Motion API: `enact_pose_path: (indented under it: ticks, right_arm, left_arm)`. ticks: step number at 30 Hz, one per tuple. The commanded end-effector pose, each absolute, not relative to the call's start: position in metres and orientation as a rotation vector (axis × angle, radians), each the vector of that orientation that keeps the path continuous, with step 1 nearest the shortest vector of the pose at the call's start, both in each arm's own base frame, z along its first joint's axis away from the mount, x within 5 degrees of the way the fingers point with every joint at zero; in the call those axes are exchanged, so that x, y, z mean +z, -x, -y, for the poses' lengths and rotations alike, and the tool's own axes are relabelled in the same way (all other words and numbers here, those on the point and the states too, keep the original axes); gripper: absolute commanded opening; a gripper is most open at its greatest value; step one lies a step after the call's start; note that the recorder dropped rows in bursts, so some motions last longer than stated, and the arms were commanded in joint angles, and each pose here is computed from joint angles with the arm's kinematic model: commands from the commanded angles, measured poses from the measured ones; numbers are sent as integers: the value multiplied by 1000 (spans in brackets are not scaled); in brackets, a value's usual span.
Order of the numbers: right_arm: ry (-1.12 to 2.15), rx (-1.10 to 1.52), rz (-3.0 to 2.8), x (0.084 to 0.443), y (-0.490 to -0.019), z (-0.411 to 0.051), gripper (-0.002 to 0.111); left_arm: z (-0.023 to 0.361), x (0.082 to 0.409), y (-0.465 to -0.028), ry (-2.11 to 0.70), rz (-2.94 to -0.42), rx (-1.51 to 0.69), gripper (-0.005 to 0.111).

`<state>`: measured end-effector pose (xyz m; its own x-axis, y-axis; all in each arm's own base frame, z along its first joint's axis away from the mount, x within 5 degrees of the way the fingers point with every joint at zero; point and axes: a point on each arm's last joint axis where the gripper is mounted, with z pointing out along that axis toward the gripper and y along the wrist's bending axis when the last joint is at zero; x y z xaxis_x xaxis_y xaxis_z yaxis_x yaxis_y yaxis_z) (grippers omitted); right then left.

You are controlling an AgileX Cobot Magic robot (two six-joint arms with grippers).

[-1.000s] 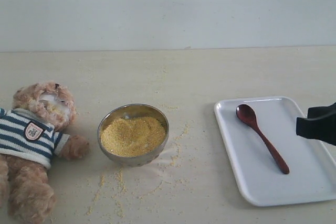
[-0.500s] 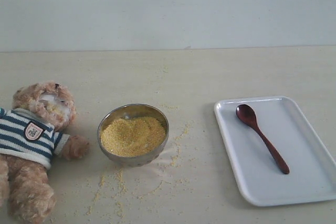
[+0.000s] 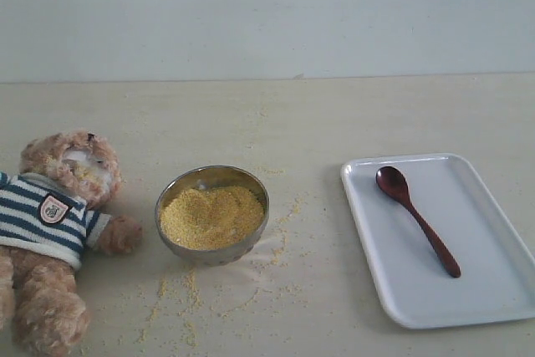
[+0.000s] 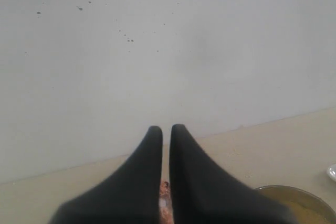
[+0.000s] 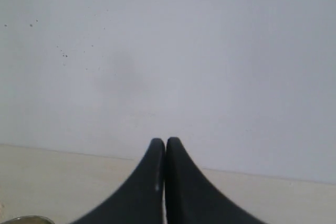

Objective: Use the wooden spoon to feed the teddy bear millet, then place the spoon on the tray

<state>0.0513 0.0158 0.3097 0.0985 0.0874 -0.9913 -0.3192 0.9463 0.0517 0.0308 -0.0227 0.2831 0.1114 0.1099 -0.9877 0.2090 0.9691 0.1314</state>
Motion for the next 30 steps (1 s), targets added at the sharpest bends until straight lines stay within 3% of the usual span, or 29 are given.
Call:
enact_pose_path:
  ticks: [1, 16, 30]
  right_arm:
    - [293, 156, -1453, 304, -43, -11, 0]
    - [383, -54, -1517, 296, -42, -2, 0]
    - [56, -107, -1607, 202, -56, 4, 0]
  left_arm:
    - [23, 281, -31, -261, -1467, -89, 5]
    - [23, 282, -31, -257, -1465, -93, 5]
    - [23, 282, -31, -256, -1465, -95, 5]
